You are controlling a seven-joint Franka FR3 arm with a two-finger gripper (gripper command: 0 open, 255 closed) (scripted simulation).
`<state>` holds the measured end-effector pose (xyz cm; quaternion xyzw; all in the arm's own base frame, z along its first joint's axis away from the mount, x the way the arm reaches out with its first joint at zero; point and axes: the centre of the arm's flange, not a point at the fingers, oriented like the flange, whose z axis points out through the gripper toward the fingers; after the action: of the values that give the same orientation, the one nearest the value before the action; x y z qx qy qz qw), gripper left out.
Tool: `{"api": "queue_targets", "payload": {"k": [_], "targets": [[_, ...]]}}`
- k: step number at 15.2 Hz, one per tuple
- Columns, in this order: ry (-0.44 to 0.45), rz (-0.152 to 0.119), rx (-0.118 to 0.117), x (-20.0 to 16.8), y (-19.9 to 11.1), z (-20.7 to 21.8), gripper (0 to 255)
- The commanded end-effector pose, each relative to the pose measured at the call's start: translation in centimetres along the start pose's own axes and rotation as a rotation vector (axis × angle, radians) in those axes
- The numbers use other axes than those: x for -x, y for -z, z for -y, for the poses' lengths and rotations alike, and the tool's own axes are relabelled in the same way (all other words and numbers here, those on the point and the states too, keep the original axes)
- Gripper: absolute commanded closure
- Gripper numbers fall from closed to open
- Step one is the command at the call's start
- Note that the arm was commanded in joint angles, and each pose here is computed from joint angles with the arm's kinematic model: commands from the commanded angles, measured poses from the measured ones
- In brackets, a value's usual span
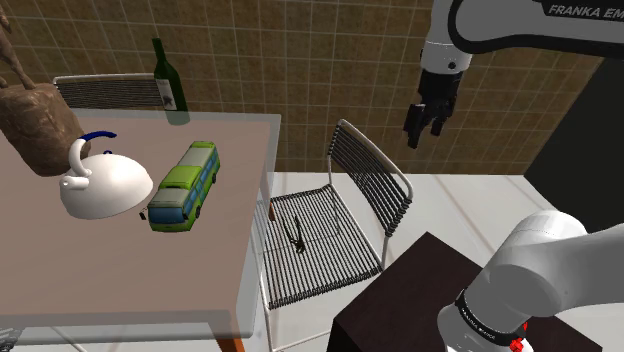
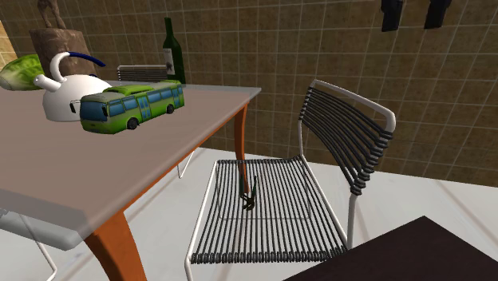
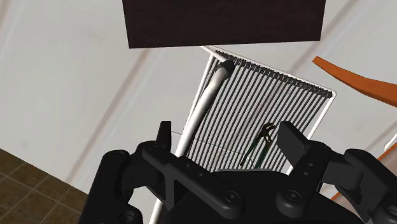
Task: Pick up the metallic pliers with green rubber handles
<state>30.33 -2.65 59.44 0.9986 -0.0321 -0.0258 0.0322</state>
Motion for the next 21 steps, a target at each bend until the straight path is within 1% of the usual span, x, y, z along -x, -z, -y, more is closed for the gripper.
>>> {"api": "queue_targets", "payload": {"k": [1, 21], "targets": [[0.0, 0.0, 0.0, 0.0, 0.0, 0.0, 0], [-0.016, -0.038, -0.012, -11.3, -21.0, 10.6, 0]]}}
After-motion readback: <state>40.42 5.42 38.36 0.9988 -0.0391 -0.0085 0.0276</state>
